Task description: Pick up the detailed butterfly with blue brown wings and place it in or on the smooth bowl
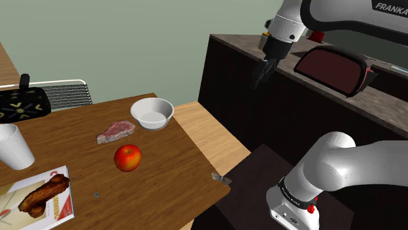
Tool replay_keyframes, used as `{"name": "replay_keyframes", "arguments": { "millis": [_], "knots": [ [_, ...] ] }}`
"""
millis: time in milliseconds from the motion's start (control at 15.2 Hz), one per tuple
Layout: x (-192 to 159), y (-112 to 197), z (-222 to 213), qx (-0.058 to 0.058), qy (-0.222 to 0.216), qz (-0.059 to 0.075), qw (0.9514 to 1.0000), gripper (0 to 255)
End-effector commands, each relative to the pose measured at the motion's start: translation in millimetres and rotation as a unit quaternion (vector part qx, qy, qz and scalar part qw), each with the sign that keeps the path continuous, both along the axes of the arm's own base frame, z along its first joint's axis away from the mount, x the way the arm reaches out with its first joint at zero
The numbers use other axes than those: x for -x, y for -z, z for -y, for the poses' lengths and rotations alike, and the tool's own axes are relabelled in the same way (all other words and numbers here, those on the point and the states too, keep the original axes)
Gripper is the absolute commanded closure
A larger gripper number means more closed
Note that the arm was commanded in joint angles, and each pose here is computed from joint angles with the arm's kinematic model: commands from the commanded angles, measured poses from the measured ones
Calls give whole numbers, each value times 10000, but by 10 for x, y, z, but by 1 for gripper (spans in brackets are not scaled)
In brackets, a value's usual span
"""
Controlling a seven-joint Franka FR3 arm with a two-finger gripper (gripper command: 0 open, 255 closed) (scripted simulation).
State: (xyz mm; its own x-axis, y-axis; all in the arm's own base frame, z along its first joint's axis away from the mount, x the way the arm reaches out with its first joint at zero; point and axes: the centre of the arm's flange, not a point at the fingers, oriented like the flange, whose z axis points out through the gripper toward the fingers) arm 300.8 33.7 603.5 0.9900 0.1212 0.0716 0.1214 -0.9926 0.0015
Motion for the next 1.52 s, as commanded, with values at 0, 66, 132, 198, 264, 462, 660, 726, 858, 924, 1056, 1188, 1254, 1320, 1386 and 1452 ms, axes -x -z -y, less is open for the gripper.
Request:
{"name": "replay_keyframes", "arguments": {
  "millis": [0,66,132,198,264,462,660,726,858,924,1056,1188,1254,1320,1386,1452],
  "knots": [
    [0,0,0,0,0,0,10000,0],
    [27,98,-97,46,-50,3,10000,0],
    [55,198,-193,92,-100,6,9999,0],
    [84,298,-288,138,-150,10,9998,0],
    [113,399,-382,184,-201,13,9996,0],
    [207,708,-655,323,-351,22,9989,0],
    [309,1024,-917,461,-501,32,9977,0],
    [344,1131,-1001,507,-551,35,9972,0],
    [417,1347,-1166,599,-651,41,9961,0],
    [455,1457,-1247,645,-701,45,9954,0],
    [533,1678,-1403,737,-801,51,9941,0],
    [613,1902,-1554,828,-900,57,9925,0],
    [654,2015,-1628,874,-950,60,9916,0],
    [696,2129,-1700,920,-1000,64,9907,0],
    [738,2243,-1770,965,-1050,67,9898,0],
    [782,2358,-1839,1011,-1099,70,9888,0]
  ]
}}
